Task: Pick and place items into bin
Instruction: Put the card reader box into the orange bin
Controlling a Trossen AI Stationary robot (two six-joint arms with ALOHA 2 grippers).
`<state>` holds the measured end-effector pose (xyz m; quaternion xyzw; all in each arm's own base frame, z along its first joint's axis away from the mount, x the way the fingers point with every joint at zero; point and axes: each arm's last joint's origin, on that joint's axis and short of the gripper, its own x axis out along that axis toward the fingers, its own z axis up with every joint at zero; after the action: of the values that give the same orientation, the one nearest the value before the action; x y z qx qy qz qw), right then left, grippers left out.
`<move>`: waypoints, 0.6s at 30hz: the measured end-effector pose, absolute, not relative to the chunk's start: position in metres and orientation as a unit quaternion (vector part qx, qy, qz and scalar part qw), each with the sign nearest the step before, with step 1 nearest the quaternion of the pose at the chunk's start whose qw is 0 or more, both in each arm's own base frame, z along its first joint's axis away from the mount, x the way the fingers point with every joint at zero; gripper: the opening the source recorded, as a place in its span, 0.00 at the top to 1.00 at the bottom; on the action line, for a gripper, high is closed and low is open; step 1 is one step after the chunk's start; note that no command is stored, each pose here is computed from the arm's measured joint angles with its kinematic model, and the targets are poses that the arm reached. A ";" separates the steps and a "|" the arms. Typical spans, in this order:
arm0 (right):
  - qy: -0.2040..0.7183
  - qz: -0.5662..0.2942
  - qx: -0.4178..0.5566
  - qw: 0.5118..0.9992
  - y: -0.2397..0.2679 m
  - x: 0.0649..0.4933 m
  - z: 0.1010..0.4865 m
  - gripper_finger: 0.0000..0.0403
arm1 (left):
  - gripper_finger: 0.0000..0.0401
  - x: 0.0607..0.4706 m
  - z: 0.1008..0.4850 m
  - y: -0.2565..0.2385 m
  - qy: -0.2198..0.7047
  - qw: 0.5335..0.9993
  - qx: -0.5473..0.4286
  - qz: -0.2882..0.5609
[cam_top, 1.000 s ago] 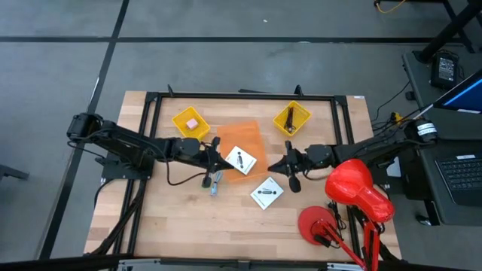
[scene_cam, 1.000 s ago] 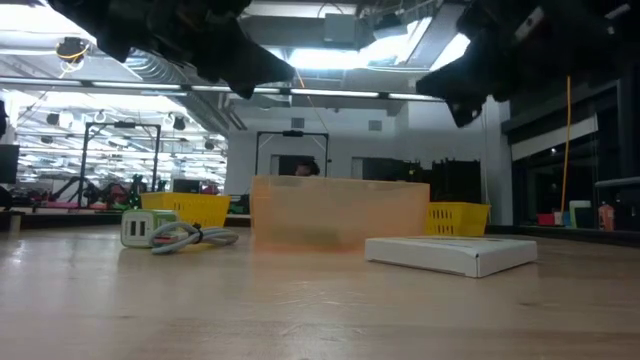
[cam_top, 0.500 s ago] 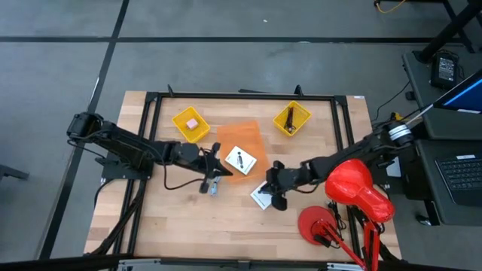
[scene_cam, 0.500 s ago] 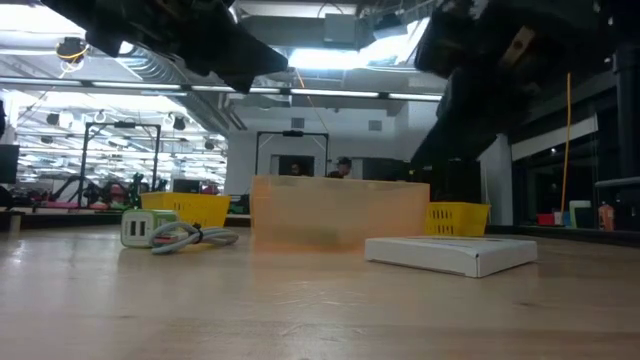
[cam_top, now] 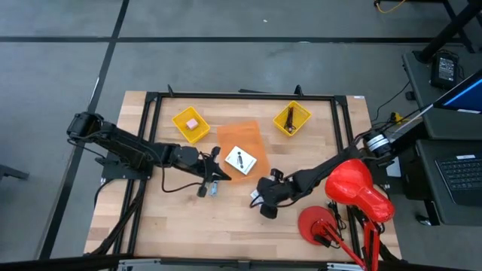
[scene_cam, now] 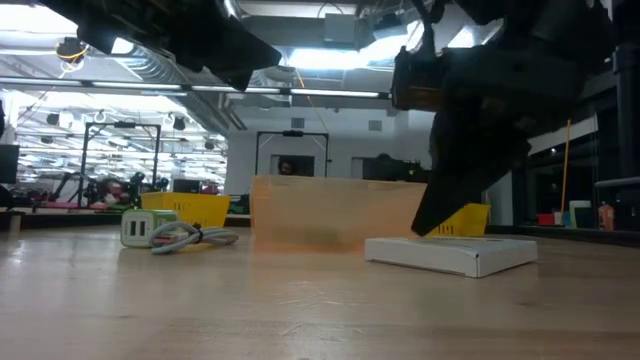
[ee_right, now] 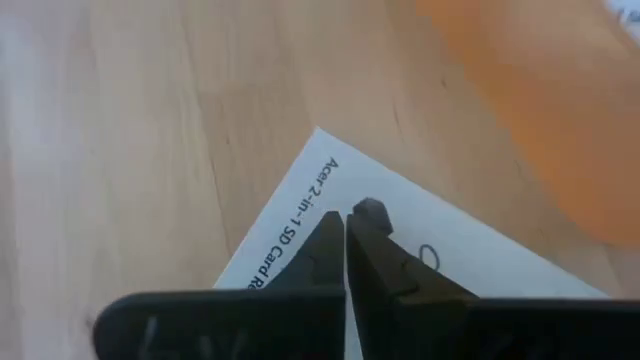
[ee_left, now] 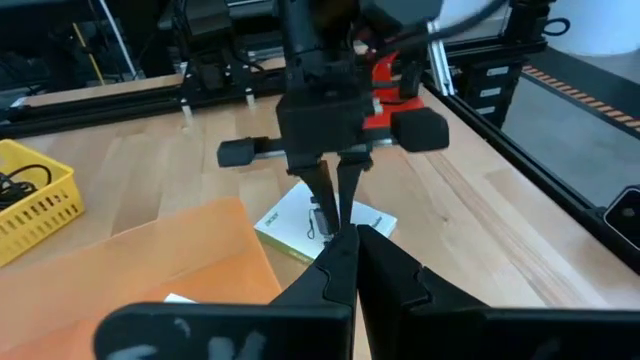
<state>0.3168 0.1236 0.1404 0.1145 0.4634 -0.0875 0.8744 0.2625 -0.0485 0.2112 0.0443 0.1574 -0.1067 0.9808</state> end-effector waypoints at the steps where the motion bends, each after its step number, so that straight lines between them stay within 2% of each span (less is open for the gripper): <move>1: 0.469 -0.089 0.113 0.872 0.125 0.318 0.140 1.00 | 1.00 0.262 0.211 -0.049 0.158 0.981 0.045 -0.108; 18: 0.474 0.069 0.049 0.877 0.152 0.331 0.142 1.00 | 0.99 0.262 0.211 -0.051 0.159 0.980 0.046 -0.112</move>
<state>0.3307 0.1524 0.1416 0.0495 0.4737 0.0688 0.8766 0.2620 -0.0512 0.2111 0.0456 0.1589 -0.1118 0.9799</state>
